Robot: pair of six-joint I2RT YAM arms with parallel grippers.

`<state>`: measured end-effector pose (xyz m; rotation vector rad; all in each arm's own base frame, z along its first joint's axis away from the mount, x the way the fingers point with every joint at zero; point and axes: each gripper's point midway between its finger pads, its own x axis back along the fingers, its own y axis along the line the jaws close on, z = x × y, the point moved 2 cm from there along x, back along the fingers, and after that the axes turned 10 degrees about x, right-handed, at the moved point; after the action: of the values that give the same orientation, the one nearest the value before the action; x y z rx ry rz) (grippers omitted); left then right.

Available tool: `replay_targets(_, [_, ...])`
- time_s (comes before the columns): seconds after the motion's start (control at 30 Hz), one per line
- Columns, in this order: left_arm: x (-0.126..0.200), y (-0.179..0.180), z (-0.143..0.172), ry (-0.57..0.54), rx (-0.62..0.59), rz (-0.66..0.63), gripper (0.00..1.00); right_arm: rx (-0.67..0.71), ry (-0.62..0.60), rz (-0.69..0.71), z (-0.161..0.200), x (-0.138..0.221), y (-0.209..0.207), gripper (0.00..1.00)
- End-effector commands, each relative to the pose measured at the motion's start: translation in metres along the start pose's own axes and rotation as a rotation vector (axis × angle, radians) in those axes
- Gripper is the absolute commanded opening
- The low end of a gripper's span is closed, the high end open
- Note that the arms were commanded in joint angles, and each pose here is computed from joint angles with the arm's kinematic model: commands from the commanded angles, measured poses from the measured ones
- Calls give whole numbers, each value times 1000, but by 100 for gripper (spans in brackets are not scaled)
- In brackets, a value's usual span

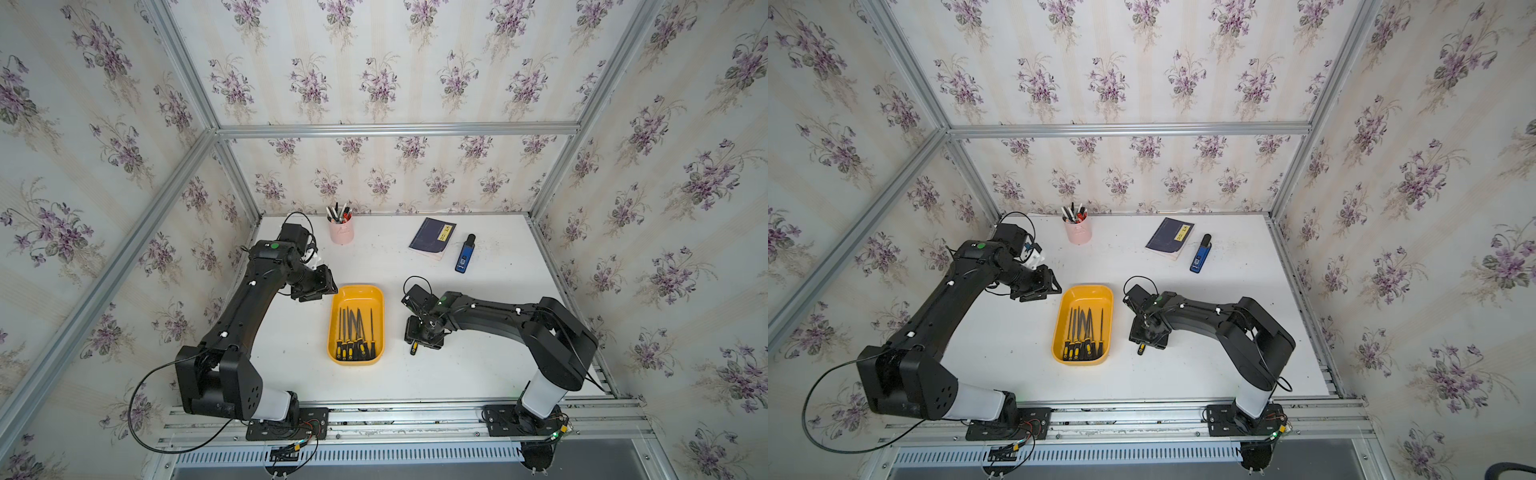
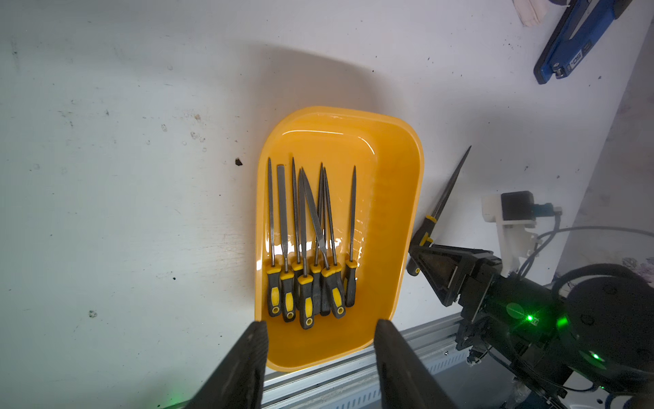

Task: Put the file tool into the storage box
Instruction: Pick up the file tool from the center of the board.

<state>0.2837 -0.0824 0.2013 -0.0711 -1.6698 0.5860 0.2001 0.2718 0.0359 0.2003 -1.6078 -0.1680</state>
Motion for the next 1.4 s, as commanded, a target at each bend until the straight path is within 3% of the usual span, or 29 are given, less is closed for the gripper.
replay_targets(0.0, [1,-2,3,7,-7,15,54,9,14,35,0,-12,-3,59])
replay_targets(0.3, [-2,0,7,20,-5,19,54,46,28,53,6,-9,-4,49])
replay_targets(0.77, [-8,5,11,32,0,6,54,90,76,98,33,-10,-8,48])
replay_targets(0.9, [-10,7,12,36,1,5,54,88,87,119,38,-9,-16,43])
replay_targets(1.13, [-12,8,13,40,3,7,54,93,95,136,40,-11,-21,18])
replay_targets(1.37, [-14,8,12,43,3,6,54,97,92,166,43,-8,-31,12])
